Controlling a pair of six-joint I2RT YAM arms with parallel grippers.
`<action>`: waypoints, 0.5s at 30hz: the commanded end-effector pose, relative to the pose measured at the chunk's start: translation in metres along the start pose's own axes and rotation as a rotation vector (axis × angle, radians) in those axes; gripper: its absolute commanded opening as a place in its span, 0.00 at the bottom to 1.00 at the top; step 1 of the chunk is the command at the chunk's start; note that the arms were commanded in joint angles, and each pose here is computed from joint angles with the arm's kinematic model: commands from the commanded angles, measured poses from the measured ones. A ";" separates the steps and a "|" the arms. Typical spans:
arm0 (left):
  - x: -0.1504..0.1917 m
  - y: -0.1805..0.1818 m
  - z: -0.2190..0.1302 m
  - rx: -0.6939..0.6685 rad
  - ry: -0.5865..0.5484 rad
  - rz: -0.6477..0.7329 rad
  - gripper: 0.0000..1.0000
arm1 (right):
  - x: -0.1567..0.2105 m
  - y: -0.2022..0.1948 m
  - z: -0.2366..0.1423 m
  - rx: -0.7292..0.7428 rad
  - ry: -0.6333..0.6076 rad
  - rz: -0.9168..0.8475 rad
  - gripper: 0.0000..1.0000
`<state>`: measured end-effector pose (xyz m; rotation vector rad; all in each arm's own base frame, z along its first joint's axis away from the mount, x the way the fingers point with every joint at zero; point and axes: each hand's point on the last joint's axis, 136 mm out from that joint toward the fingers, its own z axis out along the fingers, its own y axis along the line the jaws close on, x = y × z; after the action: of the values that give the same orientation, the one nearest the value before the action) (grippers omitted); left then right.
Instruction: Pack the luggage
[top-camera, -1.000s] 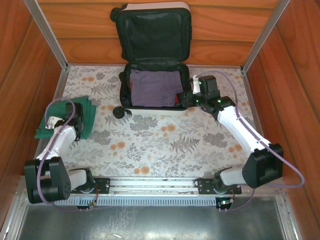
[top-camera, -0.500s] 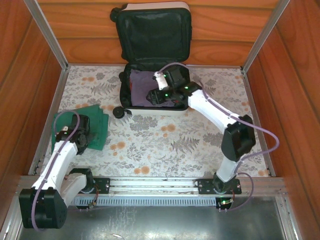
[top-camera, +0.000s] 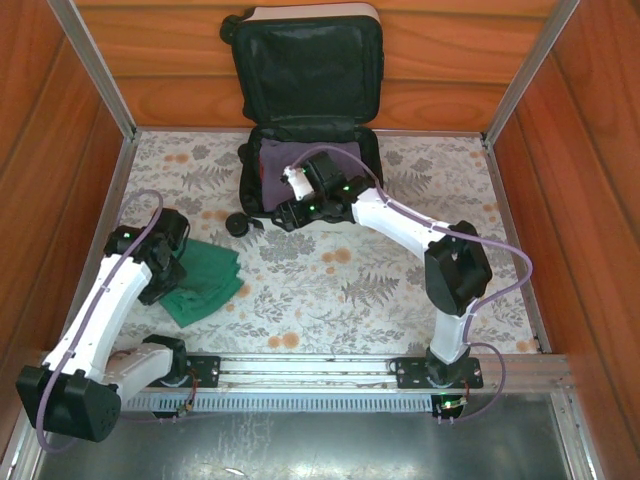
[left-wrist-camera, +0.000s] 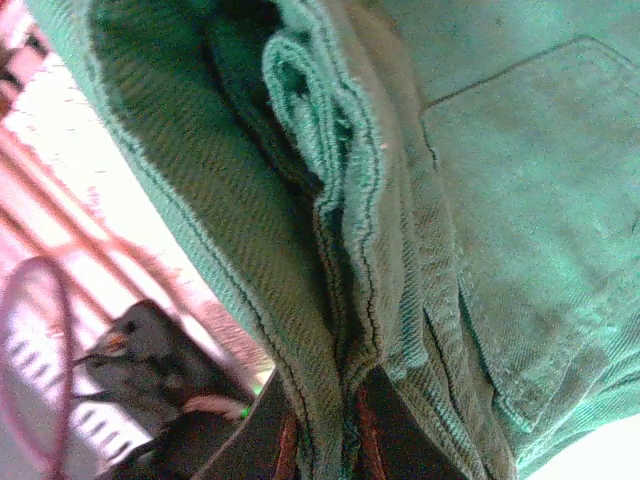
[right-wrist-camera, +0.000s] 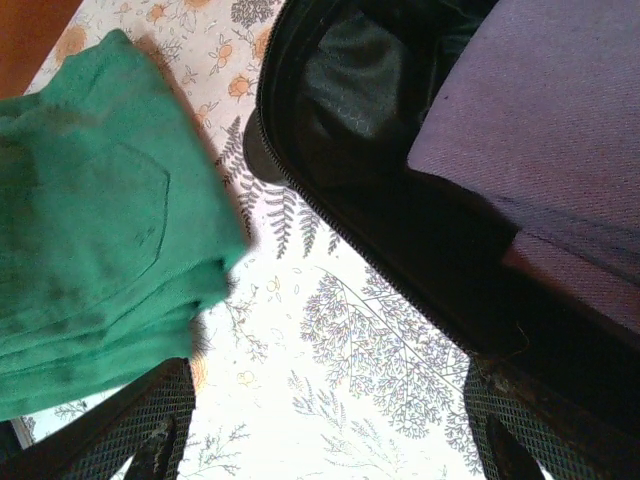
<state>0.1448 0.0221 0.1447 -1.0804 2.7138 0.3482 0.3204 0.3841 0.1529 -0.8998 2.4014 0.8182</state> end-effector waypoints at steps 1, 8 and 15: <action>0.015 0.051 -0.018 -0.161 0.031 0.110 0.00 | 0.008 0.012 0.002 -0.041 0.003 -0.007 0.76; 0.046 0.042 -0.017 -0.016 0.143 0.141 0.00 | 0.036 0.039 0.038 -0.073 0.088 0.066 0.78; 0.051 0.042 -0.018 0.030 0.141 0.164 0.00 | 0.049 0.086 0.079 -0.095 0.145 0.067 0.79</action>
<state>0.0946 0.0184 0.1546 -0.9595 2.8420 0.2810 0.2492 0.4469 0.0943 -0.9728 2.5460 0.8989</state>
